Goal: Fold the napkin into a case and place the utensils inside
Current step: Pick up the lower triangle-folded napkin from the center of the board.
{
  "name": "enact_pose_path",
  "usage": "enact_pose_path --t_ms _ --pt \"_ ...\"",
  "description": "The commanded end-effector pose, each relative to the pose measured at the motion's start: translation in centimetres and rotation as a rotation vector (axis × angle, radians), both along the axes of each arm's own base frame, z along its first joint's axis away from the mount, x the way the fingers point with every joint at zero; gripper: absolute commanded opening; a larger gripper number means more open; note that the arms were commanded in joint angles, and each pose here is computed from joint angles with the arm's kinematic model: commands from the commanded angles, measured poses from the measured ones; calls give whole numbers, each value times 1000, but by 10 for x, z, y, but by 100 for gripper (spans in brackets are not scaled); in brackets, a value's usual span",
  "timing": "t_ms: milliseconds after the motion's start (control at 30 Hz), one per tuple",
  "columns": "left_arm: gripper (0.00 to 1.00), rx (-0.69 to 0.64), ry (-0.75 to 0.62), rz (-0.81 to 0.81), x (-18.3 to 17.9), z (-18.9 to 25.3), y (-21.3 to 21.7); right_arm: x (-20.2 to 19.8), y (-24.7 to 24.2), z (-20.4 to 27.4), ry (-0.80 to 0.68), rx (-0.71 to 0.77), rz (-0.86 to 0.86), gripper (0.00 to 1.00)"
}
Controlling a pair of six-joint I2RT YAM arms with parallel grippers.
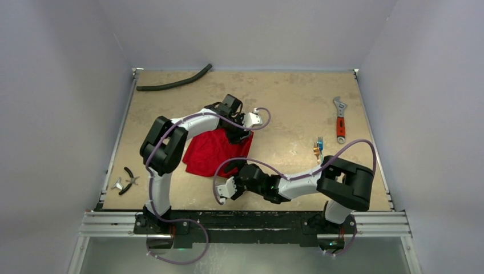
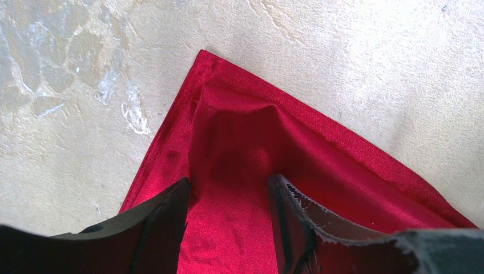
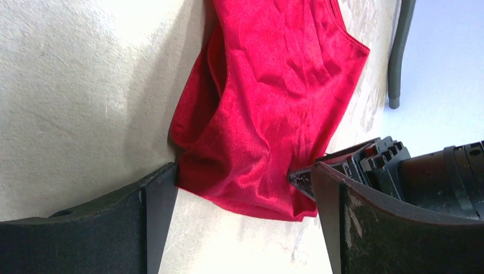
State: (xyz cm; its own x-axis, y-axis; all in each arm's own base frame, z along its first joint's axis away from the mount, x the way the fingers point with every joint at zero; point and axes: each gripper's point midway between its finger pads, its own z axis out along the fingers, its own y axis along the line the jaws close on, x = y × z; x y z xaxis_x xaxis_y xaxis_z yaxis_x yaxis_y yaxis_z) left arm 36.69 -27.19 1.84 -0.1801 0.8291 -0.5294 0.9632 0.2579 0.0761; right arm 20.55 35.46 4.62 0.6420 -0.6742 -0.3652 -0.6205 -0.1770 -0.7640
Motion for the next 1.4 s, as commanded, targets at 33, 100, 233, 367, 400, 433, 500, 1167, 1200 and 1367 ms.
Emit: enact_pose_path --t_ms 33,100,233,367,400,433,500,1167,1200,1367 --pt "51 123 127 20 -24 -47 25 -8 6 -18 36 -6 18 84" --pt "51 123 129 23 -22 -48 24 -11 11 -20 52 0 32 78" --pt "51 123 130 25 -20 -47 23 -13 18 -29 87 -1 39 65" --pt "50 125 128 27 -20 -47 24 -13 20 -32 107 6 28 53" --pt "50 125 128 26 -20 -47 23 -13 21 -31 108 12 22 49" --pt "50 126 127 26 -20 -47 23 -12 22 -30 114 24 7 40" --pt "50 127 128 28 -20 -47 23 -12 24 -28 148 49 -25 24" --pt "46 148 139 18 -32 -45 35 24 15 36 590 668 -443 0" --pt "46 145 136 20 -31 -43 35 25 13 34 611 682 -460 0" --pt "46 134 138 36 -26 -40 36 33 1 29 705 776 -543 0"
